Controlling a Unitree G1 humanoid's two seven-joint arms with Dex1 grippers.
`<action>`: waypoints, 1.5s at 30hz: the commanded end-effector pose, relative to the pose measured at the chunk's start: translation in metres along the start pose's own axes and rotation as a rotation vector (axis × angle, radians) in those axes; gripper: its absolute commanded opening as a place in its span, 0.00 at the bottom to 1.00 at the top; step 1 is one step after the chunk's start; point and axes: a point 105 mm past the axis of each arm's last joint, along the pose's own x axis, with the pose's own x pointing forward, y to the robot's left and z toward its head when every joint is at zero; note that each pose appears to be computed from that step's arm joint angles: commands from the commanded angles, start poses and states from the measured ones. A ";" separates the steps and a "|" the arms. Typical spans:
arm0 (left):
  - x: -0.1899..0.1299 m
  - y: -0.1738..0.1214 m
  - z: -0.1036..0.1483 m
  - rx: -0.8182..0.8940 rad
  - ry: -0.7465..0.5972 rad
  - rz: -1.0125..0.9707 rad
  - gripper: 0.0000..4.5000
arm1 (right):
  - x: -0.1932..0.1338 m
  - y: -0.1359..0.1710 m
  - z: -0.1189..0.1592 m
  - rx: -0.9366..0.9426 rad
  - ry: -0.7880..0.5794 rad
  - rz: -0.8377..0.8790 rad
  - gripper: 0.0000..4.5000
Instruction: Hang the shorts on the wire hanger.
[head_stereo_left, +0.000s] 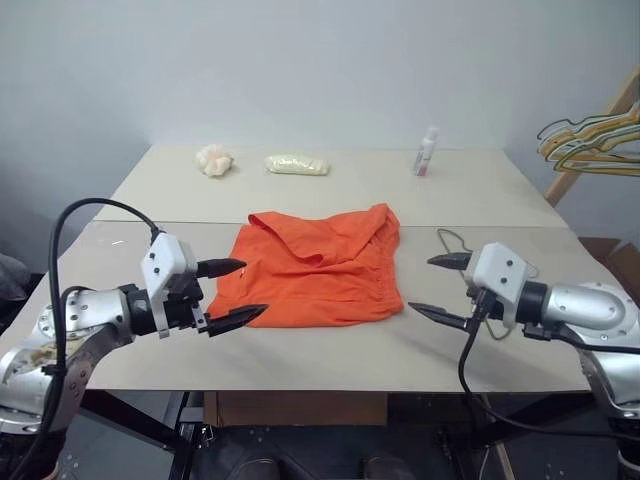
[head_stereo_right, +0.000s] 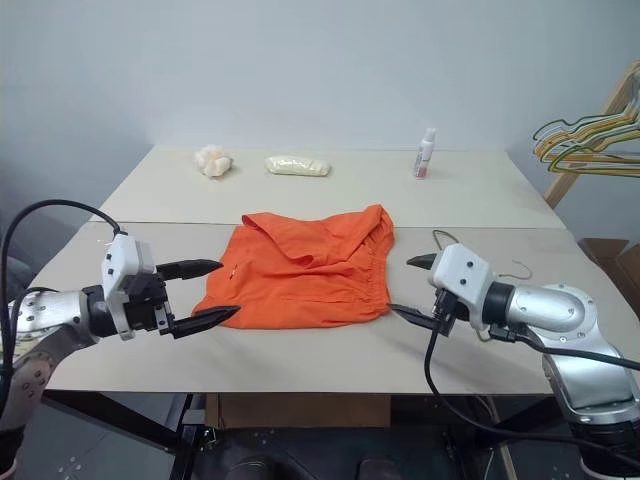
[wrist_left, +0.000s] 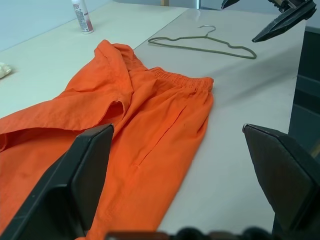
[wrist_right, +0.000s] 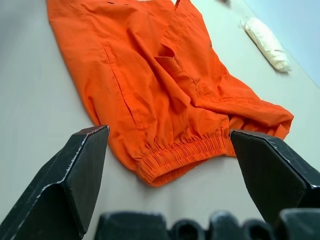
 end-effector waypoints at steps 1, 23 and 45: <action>-0.004 0.004 0.012 0.037 -0.022 -0.001 1.00 | -0.005 -0.003 0.013 -0.049 -0.039 -0.027 0.99; -0.001 -0.006 0.010 0.023 -0.032 -0.030 1.00 | 0.048 0.015 -0.032 -0.493 0.223 -0.005 0.99; 0.002 -0.001 0.008 0.076 -0.007 -0.028 1.00 | 0.115 0.014 -0.068 -0.752 0.357 0.107 0.32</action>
